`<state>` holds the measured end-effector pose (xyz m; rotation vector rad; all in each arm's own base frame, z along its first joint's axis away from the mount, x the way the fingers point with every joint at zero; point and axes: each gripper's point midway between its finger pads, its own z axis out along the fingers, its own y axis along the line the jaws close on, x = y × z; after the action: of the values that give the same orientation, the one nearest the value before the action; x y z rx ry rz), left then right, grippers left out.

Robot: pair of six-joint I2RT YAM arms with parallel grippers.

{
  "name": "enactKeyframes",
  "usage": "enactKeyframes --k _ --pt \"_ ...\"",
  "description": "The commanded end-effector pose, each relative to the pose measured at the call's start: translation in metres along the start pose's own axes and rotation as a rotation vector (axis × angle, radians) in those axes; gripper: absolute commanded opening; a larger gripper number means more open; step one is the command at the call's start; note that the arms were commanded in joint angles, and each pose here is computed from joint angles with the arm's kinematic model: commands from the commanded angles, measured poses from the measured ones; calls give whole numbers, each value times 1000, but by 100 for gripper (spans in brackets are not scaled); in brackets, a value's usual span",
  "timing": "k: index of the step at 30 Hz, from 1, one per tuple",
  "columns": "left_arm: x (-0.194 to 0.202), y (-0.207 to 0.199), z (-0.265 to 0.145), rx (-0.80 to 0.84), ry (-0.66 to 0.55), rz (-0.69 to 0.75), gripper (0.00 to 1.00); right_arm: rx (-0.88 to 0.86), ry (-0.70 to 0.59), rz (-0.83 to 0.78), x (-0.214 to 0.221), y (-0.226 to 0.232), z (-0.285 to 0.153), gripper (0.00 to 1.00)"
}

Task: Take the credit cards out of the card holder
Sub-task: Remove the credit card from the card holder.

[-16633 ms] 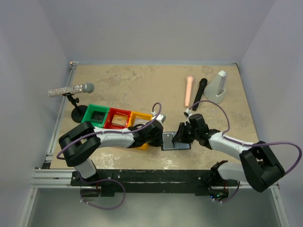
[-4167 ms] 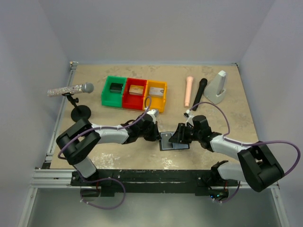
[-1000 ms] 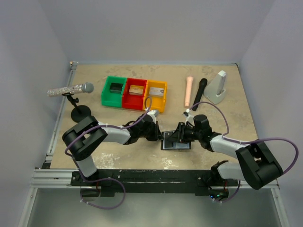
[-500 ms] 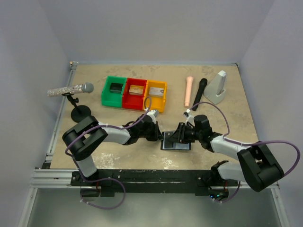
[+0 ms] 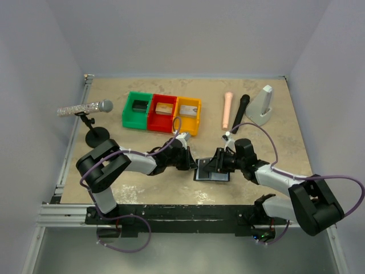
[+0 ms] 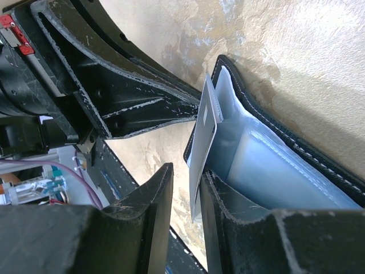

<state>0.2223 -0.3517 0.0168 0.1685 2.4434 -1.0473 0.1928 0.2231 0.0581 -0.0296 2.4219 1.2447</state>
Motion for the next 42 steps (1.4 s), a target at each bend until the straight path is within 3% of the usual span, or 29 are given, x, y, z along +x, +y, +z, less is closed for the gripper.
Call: enactKeyframes --k 1,42 --pt "43 64 -3 -211 113 -24 0 -48 -32 -56 -14 16 -4 30" --pt "44 74 -7 -230 106 -42 0 7 -58 -45 -13 1 -18 27"
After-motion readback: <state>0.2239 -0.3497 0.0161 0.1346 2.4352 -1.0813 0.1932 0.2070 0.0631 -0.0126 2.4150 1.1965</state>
